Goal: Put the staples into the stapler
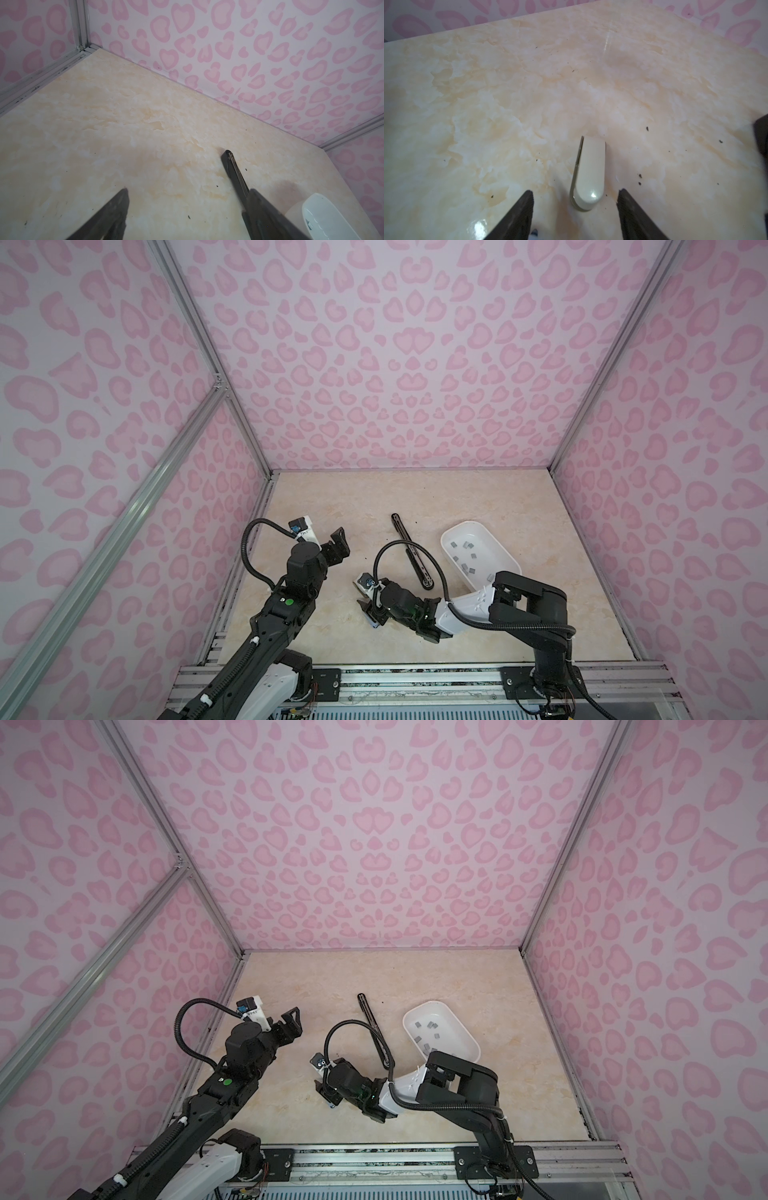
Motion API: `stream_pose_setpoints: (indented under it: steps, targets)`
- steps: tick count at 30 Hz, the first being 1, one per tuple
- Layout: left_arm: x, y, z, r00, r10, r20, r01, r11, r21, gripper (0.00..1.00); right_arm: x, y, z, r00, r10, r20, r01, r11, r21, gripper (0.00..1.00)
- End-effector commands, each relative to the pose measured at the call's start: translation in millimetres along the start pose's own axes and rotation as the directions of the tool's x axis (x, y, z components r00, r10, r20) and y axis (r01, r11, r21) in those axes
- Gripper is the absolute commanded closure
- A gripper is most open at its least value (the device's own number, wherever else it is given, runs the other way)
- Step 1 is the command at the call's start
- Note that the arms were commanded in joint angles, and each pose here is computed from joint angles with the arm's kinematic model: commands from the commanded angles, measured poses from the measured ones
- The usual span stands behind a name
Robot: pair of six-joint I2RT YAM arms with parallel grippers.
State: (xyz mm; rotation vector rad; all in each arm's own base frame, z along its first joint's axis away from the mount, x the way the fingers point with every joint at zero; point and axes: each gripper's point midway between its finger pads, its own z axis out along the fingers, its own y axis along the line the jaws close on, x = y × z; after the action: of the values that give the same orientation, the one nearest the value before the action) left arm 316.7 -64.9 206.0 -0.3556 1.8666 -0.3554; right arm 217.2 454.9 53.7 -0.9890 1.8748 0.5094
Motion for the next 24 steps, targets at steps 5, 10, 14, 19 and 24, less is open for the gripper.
stream_pose_setpoints:
  steps: [5, 10, 14, 19, 24]
  targets:
    - [-6.3, -0.7, -1.5, 1.000, -0.012, 0.028, 0.012, 1.000, 0.004, 0.10, 10.6, -11.6, 15.9, 0.997, 0.053, -0.049, -0.050, 0.997, 0.051, 0.39]
    - [-6.1, -1.7, -1.4, 1.000, -0.014, 0.026, 0.014, 1.000, 0.009, 0.10, 12.9, -13.5, 23.1, 0.994, 0.071, -0.081, -0.067, 0.996, 0.051, 0.51]
    - [-6.3, -1.0, -1.3, 1.000, -0.013, 0.026, 0.013, 1.000, 0.003, 0.10, 13.3, -13.9, 27.5, 0.992, 0.079, -0.095, -0.075, 0.996, 0.047, 0.64]
    - [-4.9, -2.7, -0.7, 1.000, -0.017, 0.019, 0.017, 1.000, 0.014, 0.10, 17.6, -17.1, 29.1, 0.990, 0.089, -0.114, -0.085, 0.996, 0.041, 0.70]
    - [-4.2, -3.9, -0.6, 1.000, -0.019, 0.016, 0.019, 1.000, 0.021, 0.10, 20.8, -27.5, 20.4, 0.989, 0.092, -0.113, -0.087, 0.995, 0.051, 0.78]
